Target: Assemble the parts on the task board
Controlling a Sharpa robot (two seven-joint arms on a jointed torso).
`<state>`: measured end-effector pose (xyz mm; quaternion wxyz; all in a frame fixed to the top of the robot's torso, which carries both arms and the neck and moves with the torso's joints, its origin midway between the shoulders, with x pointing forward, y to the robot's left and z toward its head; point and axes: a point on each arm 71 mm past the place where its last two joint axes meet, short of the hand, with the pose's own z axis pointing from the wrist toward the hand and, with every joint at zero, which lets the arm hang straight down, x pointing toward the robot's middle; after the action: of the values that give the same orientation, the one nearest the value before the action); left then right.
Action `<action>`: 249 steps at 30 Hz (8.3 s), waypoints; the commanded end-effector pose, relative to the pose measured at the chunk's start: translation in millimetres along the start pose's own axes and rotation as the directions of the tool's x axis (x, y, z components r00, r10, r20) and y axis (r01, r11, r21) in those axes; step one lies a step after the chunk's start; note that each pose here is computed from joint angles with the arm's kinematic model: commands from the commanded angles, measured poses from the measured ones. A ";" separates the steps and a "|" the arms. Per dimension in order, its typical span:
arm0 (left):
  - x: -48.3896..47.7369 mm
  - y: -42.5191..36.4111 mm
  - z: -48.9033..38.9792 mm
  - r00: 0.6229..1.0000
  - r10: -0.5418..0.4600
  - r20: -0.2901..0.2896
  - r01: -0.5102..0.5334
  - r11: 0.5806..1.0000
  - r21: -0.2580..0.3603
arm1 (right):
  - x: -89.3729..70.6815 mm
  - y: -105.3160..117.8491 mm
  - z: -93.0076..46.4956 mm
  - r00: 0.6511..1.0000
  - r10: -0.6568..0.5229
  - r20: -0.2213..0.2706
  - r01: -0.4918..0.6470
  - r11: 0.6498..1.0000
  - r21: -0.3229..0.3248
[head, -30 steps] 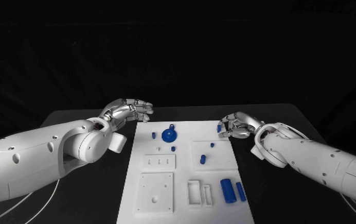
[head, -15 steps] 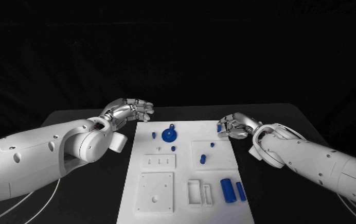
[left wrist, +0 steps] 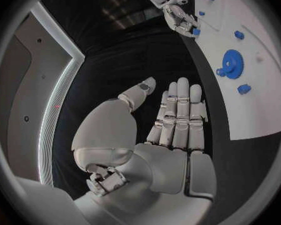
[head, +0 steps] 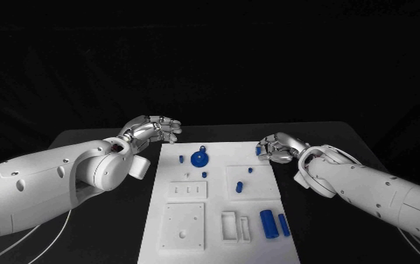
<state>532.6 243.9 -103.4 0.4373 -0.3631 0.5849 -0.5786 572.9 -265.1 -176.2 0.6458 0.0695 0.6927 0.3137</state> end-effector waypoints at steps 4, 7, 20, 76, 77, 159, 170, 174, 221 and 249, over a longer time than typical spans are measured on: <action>2.6 -1.4 0.3 1.000 -0.001 -0.018 0.001 1.000 0.010 | 3.1 0.9 -0.1 1.000 -0.015 -0.011 0.015 1.000 -0.003; 2.8 -1.5 0.3 1.000 -0.001 -0.018 0.001 1.000 0.010 | 3.5 1.6 0.1 1.000 -0.018 -0.008 0.018 1.000 -0.003; 2.7 -1.5 0.1 1.000 0.000 -0.018 0.000 1.000 0.010 | 4.3 3.3 1.0 1.000 -0.027 -0.002 0.027 1.000 0.001; 8.1 0.1 1.2 0.997 0.049 -0.058 -0.050 0.999 -0.016 | -7.4 26.2 -5.6 0.982 -0.137 0.130 0.135 0.991 0.027; 9.8 0.8 1.8 0.996 0.055 -0.064 -0.057 0.998 -0.026 | -9.5 31.5 -5.0 0.980 -0.149 0.129 0.147 0.989 0.021; 93.9 12.6 38.0 0.897 0.321 -0.305 -0.406 0.872 -0.275 | 47.3 190.2 5.1 0.956 -0.291 -0.040 0.279 0.943 -0.181; 91.0 12.7 38.6 0.900 0.324 -0.291 -0.403 0.872 -0.277 | 48.2 188.3 5.2 0.954 -0.295 -0.046 0.283 0.943 -0.174; 90.3 13.0 38.8 0.898 0.331 -0.291 -0.411 0.868 -0.279 | 48.3 188.4 5.1 0.954 -0.295 -0.046 0.283 0.943 -0.173; 74.5 17.2 36.0 0.874 0.396 -0.280 -0.470 0.834 -0.289 | 23.3 150.5 0.1 0.994 -0.109 0.025 0.111 0.986 -0.122; 51.7 33.4 0.0 0.781 0.615 -0.109 -0.622 0.749 -0.227 | -16.0 87.3 -12.6 0.992 -0.013 0.125 0.012 1.000 0.009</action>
<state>517.3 198.0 -145.9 0.5082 -0.1975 0.7708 -0.3295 536.6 -206.1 -118.1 0.6913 0.0720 0.6593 0.2868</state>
